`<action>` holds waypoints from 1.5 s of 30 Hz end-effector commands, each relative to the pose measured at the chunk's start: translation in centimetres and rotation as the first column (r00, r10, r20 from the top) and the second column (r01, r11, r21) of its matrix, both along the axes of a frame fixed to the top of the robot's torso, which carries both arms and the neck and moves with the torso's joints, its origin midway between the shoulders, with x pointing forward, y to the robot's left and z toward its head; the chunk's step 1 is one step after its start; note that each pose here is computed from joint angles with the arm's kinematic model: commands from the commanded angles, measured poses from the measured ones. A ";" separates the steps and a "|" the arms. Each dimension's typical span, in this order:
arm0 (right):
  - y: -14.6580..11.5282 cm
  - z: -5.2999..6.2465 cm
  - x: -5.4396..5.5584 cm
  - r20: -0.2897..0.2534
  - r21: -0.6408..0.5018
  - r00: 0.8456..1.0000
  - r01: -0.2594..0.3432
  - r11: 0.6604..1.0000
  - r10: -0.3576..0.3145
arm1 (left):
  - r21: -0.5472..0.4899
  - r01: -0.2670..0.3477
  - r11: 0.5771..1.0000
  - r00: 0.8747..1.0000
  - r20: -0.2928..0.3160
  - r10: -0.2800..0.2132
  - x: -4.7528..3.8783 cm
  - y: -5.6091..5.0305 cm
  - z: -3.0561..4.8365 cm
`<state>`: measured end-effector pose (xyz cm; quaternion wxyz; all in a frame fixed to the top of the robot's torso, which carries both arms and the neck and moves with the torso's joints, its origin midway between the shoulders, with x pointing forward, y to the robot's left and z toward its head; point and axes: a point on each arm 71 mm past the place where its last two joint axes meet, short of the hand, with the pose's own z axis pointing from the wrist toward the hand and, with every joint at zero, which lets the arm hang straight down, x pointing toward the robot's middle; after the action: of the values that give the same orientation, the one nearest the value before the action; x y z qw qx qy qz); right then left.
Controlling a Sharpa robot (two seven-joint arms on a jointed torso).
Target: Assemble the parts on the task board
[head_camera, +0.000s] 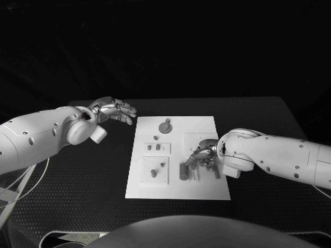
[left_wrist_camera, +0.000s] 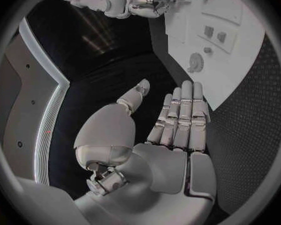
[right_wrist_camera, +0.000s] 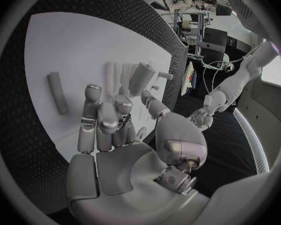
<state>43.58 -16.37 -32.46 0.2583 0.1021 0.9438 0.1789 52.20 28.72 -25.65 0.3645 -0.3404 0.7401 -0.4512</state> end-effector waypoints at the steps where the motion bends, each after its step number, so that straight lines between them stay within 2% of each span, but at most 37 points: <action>1: 0.0 0.0 0.0 0.006 -0.001 1.000 -0.007 1.000 0.007 | -0.010 0.014 1.000 1.000 0.001 -0.014 -0.03 -0.2 0.08; 6: 0.1 0.0 -0.3 -0.003 0.005 1.000 -0.025 1.000 0.025 | -0.010 0.013 1.000 1.000 0.001 -0.013 -0.04 -0.2 0.08; 12: 0.2 0.4 -1.1 0.024 -0.002 0.996 -0.085 0.996 0.085 | -0.009 0.012 1.000 1.000 0.001 -0.012 -0.04 -0.1 0.08; 20: 0.5 0.9 -2.3 0.025 -0.006 0.986 -0.164 0.986 0.165 | -0.009 0.011 1.000 1.000 0.001 -0.011 -0.05 0.0 0.08; 25: 0.9 0.9 -2.5 0.034 -0.033 0.976 -0.213 0.976 0.214 | -0.009 0.012 1.000 1.000 0.000 -0.012 -0.05 -0.1 0.07; 29: 1.1 0.9 -2.4 0.063 -0.071 0.967 -0.244 0.967 0.248 | -0.009 0.013 1.000 1.000 0.000 -0.013 -0.05 -0.1 0.07; 35: 1.5 0.8 -2.4 0.072 -0.081 0.963 -0.253 0.964 0.259 | -0.009 0.013 1.000 1.000 -0.001 -0.013 -0.05 -0.1 0.07; 45: 2.0 0.1 -3.1 0.051 -0.072 0.962 -0.263 0.962 0.266 | -0.009 0.015 1.000 1.000 -0.005 -0.015 -0.07 -0.1 0.04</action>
<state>40.54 -14.38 -32.37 0.2652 -0.0265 0.9456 0.1865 52.17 28.86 -25.66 0.3637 -0.3409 0.7407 -0.4503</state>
